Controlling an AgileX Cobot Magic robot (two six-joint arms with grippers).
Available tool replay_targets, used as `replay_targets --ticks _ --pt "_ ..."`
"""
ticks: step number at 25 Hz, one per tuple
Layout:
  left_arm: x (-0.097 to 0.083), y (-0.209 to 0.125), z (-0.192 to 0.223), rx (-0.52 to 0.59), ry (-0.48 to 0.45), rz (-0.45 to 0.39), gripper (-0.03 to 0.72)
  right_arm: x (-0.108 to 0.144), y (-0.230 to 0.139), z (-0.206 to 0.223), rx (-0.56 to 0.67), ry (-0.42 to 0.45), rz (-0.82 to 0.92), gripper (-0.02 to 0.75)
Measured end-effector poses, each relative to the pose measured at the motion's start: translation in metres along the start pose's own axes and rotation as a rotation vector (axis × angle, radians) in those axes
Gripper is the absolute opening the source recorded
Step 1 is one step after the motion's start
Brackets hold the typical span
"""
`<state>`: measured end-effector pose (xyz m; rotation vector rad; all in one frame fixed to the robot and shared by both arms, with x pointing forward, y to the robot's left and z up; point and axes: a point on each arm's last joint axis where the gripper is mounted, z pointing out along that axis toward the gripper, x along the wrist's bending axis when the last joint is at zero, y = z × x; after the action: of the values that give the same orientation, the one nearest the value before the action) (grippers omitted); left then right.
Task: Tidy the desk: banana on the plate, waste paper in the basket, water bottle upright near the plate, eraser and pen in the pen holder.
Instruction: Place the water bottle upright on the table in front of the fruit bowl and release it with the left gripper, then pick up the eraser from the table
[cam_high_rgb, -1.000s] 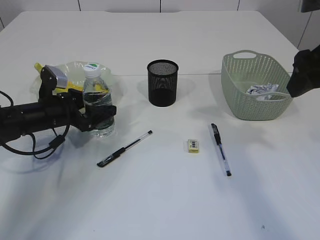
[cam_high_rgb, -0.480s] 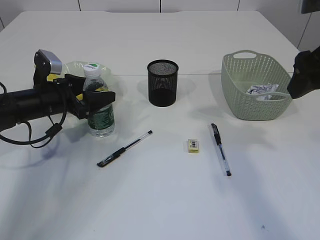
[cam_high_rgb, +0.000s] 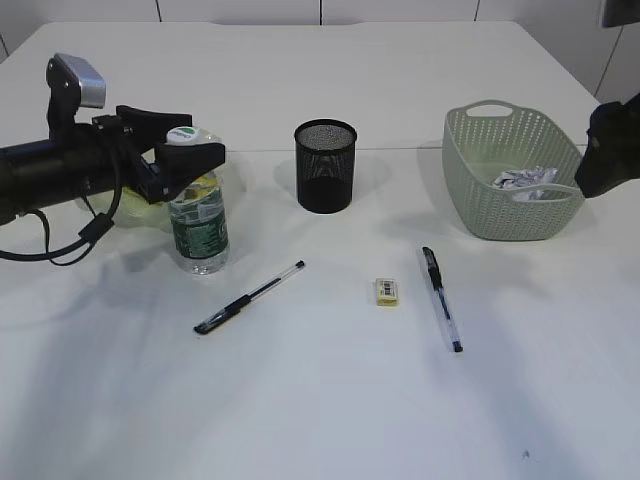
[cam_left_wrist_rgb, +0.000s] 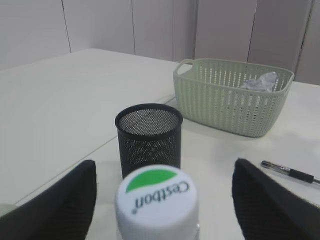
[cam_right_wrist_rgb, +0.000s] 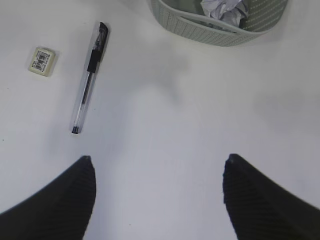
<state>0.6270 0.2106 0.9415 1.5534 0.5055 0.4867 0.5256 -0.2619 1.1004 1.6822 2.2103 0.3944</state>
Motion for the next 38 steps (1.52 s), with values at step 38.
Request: replay_targets --ticks 38 --pt "-0.067 0.186 -0.092 0.234 0.343 -0.204 0.561 0.01 0.0 -0.001 0.007 0.112 0.064 0.591"
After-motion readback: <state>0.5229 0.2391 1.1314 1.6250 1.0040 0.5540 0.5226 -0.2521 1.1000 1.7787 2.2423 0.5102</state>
